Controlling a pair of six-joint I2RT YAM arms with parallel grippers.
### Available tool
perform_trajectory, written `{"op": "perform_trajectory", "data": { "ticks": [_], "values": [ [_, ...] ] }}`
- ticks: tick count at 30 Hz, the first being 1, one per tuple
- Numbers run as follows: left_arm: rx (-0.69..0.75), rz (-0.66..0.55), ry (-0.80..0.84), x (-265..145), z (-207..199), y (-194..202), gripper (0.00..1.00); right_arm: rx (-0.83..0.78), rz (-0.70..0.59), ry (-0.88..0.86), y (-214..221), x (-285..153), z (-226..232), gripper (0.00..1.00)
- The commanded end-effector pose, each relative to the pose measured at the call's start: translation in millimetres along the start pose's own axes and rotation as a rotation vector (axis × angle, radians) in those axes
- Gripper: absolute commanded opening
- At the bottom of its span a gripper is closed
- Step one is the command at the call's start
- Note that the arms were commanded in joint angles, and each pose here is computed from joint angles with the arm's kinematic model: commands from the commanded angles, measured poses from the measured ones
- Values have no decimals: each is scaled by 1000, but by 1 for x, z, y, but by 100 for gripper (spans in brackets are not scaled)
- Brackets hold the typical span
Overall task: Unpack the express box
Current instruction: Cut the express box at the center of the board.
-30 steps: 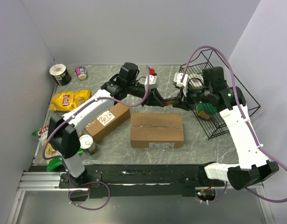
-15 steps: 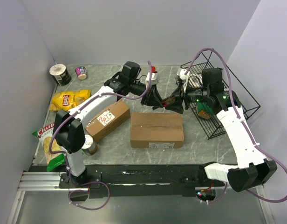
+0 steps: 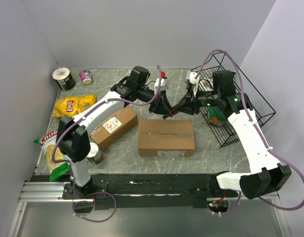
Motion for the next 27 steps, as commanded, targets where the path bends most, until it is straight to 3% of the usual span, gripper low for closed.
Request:
{"op": "perform_trajectory", "data": {
  "ticks": [1,5,7,12,16,27],
  "values": [
    [129,-15,-64,-10,5,-27,1,-4,69,-121,16,6,18,0],
    [35,14,-211,-52,12,-2,52,-107,47,-102,19,5,11,0],
    [-50,8,-315,-79,12,20,63,-166,5,-100,18,9,7,0],
    [-173,3,-484,-100,16,57,68,-275,-55,-150,21,17,5,0],
    [-282,-15,-475,-91,31,78,70,-365,-84,-231,29,25,6,0],
    [-329,38,-461,-64,77,107,70,-334,-13,-279,57,30,7,0]
  ]
}}
Point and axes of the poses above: each gripper's point midway between its finger pads, its own x axis out along the fingers, its own z axis along the line the jaws close on, y = z × x, the point moved 5 cm from there along -x, back along the fingers, and after that the axes turned 2 degrees about -x, right-handed, at the moved point
